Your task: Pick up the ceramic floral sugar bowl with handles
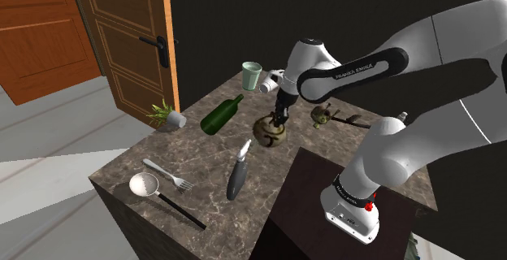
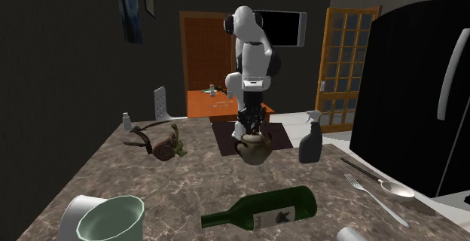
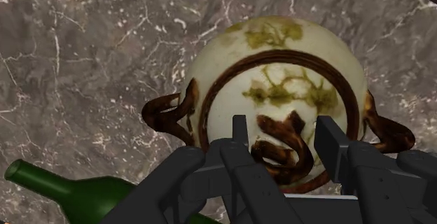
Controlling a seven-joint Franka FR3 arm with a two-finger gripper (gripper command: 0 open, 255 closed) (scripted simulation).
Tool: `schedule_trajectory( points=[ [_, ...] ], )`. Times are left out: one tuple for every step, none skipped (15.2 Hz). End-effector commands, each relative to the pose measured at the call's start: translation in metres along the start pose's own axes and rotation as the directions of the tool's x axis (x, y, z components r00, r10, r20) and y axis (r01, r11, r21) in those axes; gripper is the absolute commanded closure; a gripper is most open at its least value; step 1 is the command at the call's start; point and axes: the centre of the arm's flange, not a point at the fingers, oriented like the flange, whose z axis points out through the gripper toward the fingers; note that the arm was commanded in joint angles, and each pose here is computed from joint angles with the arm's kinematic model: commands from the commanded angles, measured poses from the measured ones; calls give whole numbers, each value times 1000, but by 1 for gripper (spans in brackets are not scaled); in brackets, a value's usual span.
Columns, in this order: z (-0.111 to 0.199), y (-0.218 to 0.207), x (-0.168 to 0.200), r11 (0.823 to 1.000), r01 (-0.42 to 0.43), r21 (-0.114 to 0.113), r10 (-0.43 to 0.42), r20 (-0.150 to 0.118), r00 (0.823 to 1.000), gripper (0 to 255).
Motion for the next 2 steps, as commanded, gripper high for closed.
schedule_trajectory(
  points=[
    [-7, 0, 2, 1000, 0, -1, 0, -1, 1000, 255],
    [-7, 0, 2, 1000, 0, -1, 0, -1, 1000, 255]
  ],
)
